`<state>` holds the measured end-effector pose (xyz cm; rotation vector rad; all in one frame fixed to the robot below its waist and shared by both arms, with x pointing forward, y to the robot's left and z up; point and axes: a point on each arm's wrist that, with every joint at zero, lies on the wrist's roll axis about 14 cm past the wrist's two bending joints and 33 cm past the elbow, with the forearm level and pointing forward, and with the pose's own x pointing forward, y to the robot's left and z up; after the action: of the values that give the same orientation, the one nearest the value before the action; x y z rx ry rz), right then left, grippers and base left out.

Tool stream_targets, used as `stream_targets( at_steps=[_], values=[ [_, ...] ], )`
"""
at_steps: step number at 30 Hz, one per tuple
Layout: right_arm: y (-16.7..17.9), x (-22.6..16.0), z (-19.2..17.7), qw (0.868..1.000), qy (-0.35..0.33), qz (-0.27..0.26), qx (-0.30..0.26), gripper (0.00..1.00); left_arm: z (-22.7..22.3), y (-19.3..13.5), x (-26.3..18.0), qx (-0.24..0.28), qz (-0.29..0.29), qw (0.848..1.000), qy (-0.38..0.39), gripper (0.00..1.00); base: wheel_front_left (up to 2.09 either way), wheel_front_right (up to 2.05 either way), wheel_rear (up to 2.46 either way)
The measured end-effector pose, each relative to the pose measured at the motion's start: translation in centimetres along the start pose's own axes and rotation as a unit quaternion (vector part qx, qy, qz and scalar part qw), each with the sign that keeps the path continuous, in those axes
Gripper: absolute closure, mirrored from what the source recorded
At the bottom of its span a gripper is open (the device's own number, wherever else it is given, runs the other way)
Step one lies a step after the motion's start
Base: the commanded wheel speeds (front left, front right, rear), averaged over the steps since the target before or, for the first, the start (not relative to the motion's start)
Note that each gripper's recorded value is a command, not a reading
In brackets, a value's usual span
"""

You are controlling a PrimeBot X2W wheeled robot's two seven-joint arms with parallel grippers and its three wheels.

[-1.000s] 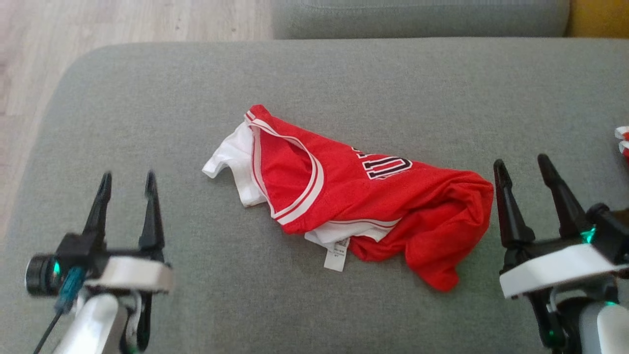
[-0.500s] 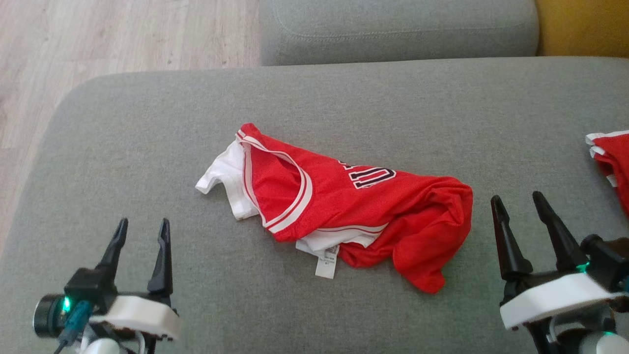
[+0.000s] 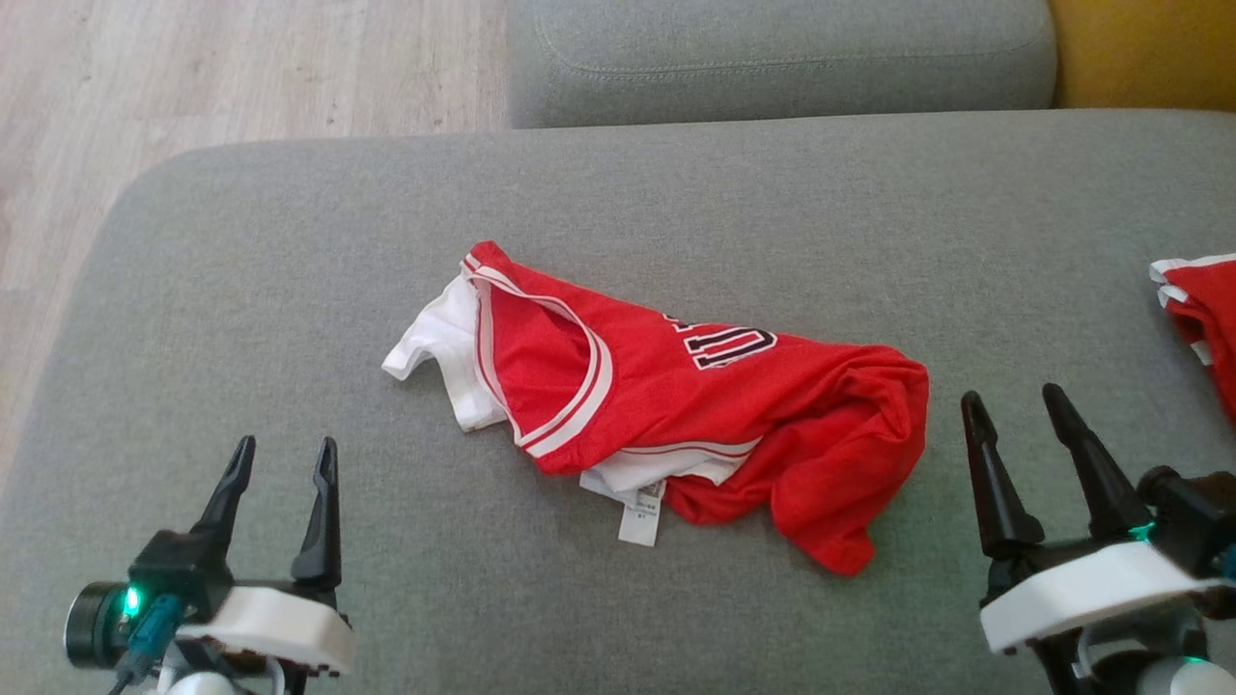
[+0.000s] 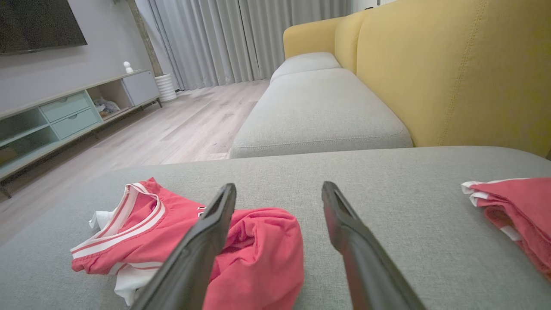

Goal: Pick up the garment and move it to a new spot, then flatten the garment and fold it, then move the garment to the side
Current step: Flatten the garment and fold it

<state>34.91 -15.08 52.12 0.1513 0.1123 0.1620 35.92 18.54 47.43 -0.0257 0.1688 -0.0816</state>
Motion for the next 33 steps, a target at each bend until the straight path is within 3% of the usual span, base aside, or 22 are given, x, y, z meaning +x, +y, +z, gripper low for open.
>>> stream_targets(
  at_steps=[6, 10, 13, 24, 25, 26, 27, 33],
  values=[
    [1.0, -0.1, -3.3, 0.997, 0.071, 0.014, 0.004, 0.0, -0.2, 0.0, 0.1, 0.0, 0.002, 1.0, 0.003, 0.0, 0.0, 0.0, 0.0],
    [2.5, -2.2, -10.3, 0.979, 0.198, 0.031, 0.02, 0.0, -0.3, 0.1, 0.4, -0.001, 0.003, 1.0, 0.006, 0.0, 0.0, 0.0, 0.0],
    [3.2, -3.3, -13.6, 0.966, 0.254, 0.04, 0.025, 0.0, -0.2, 0.1, 1.0, -0.001, 0.002, 1.0, 0.005, 0.0, 0.0, 0.0, 0.0],
    [5.3, -0.3, -16.2, 0.957, 0.278, 0.084, 0.004, 0.0, -0.6, 0.5, 2.6, -0.002, 0.008, 1.0, 0.008, 0.0, 0.0, 0.0, 0.0],
    [5.4, -0.1, -16.5, 0.955, 0.283, 0.087, 0.002, 0.04, -0.7, 0.6, 2.6, -0.002, 0.009, 1.0, 0.01, 0.0, 0.0, 0.0, 0.0],
    [5.5, 0.0, -16.8, 0.954, 0.286, 0.09, 0.001, 0.6, -0.9, 0.6, 2.6, -0.003, 0.01, 1.0, 0.012, 0.0, 0.0, 0.0, 0.0],
    [5.6, 0.1, -16.9, 0.954, 0.286, 0.092, 0.0, 1.0, -1.0, 0.6, 2.6, -0.004, 0.01, 1.0, 0.013, 0.0, 0.0, 0.0, 0.0],
    [7.2, 1.2, -15.7, 0.959, 0.26, 0.115, 0.012, 1.0, -0.8, 0.3, 2.7, -0.007, 0.01, 1.0, 0.008, 0.0, 0.0, 0.0, 0.0]
  ],
)
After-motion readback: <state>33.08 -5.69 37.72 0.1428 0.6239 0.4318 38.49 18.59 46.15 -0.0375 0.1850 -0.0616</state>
